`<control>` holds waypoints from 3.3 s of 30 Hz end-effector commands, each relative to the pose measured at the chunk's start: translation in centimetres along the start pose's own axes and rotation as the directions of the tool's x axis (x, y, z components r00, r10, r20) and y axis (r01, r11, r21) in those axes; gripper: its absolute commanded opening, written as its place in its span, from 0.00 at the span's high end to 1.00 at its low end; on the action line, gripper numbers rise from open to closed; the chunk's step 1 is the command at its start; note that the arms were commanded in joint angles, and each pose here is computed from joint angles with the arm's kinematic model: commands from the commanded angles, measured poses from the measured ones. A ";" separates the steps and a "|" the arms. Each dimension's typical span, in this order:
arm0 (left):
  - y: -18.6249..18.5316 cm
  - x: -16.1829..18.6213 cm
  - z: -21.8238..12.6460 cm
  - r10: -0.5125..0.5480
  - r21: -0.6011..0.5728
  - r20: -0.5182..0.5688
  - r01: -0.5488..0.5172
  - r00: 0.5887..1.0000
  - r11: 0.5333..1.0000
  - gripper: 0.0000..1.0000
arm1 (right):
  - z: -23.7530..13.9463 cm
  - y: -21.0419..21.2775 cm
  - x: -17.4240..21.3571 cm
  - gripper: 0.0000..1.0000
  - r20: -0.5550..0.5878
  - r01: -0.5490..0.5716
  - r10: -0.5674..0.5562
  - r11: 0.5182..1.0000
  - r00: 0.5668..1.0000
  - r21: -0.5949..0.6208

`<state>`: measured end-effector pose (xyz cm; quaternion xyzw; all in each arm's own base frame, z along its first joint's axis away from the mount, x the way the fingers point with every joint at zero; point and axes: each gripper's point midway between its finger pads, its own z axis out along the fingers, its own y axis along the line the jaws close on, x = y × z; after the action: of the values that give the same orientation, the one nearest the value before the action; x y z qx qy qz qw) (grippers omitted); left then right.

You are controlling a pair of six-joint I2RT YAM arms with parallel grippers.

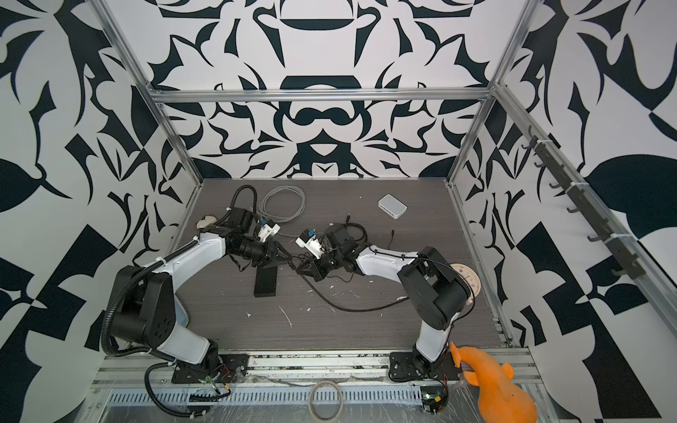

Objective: Insert the plug into the switch port

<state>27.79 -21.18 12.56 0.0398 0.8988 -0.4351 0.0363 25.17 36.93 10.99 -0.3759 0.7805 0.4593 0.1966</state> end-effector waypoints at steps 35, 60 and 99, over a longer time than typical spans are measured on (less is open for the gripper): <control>0.1 0.0 0.1 -0.043 0.014 0.025 0.043 0.999 0.999 0.70 | -0.8 1.0 -1.0 1.00 0.063 0.059 -0.059 0.998 0.996 0.000; 0.4 0.4 0.2 -0.062 0.034 0.022 0.061 0.998 0.998 0.76 | -0.9 0.8 -1.4 1.00 0.083 0.063 -0.065 0.998 0.994 0.027; -3.5 1.1 -1.0 0.177 0.183 0.038 -0.181 0.983 0.966 0.99 | -0.6 1.9 -1.9 0.64 0.127 -0.007 0.039 0.971 0.991 -0.239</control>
<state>26.99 -22.15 14.50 0.0897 0.8621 -0.4939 0.0692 25.08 37.38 11.65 -0.3464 0.7499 0.5324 0.1851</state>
